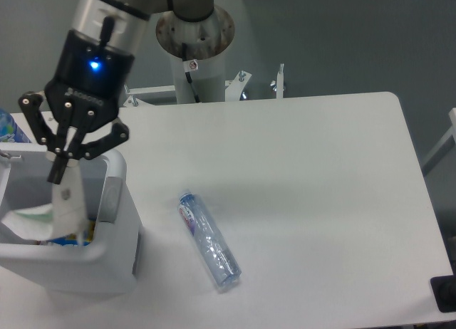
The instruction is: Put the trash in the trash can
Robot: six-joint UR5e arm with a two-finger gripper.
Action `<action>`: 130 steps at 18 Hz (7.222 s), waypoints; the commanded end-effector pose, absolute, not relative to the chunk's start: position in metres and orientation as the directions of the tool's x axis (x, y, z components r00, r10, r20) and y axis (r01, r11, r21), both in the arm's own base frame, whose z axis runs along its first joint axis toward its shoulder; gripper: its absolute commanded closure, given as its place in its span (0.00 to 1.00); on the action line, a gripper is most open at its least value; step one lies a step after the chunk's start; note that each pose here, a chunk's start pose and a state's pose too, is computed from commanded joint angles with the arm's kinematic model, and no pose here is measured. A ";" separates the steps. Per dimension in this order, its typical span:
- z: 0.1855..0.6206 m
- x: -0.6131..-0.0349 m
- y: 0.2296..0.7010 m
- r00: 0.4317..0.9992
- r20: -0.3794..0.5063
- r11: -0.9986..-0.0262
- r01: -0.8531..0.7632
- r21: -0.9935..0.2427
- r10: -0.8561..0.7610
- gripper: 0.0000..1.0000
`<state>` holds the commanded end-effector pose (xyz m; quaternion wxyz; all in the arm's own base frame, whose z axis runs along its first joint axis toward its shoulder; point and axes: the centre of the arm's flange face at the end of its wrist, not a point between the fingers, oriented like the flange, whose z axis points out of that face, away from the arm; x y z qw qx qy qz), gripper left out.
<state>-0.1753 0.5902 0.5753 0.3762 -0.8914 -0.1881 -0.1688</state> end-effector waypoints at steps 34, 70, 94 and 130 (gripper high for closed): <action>0.402 -0.405 0.579 0.741 0.354 -0.609 0.672 -0.422 0.571 0.00; 0.228 -0.384 0.653 0.796 -0.030 -0.790 0.605 0.098 0.605 0.00; 0.191 -0.369 0.666 0.807 -0.121 -0.806 0.588 0.072 0.578 0.00; 0.573 -0.412 0.587 0.817 0.307 -0.521 0.556 -0.648 0.489 0.67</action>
